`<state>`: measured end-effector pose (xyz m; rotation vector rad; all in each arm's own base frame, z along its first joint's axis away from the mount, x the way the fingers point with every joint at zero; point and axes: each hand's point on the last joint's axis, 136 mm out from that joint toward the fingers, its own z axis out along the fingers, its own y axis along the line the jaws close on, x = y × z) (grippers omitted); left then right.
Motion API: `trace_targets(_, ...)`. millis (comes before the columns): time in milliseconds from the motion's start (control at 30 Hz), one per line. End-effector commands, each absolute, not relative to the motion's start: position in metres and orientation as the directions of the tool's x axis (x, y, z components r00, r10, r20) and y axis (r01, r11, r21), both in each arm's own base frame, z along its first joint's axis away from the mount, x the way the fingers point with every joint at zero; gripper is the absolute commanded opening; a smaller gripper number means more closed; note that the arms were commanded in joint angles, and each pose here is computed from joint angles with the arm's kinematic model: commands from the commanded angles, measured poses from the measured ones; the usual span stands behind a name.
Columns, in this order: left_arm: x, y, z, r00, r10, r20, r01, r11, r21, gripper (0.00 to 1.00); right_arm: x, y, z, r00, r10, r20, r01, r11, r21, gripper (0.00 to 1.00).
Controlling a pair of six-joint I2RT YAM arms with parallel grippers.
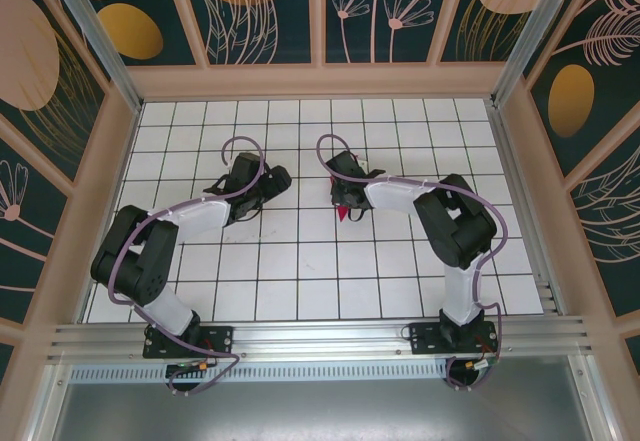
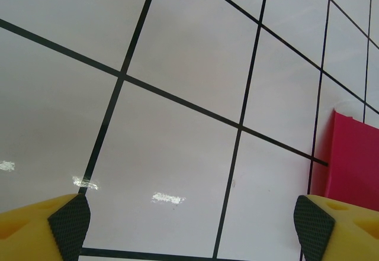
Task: Fold a paper plane with a square sheet of paper (pick it up from the middle)
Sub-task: Move the paper plane to the center of the table.
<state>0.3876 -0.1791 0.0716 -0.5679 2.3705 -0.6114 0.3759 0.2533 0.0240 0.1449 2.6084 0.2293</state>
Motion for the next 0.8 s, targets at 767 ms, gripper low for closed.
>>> trace_targets(767, 0.387, -0.169, 0.071, -0.707, -0.516, -0.484, -0.251, 0.822, -0.511, 0.95, 0.374, 0.262, 0.038, -0.843, -0.19, -0.504, -0.205, 0.978, -0.026, 0.05)
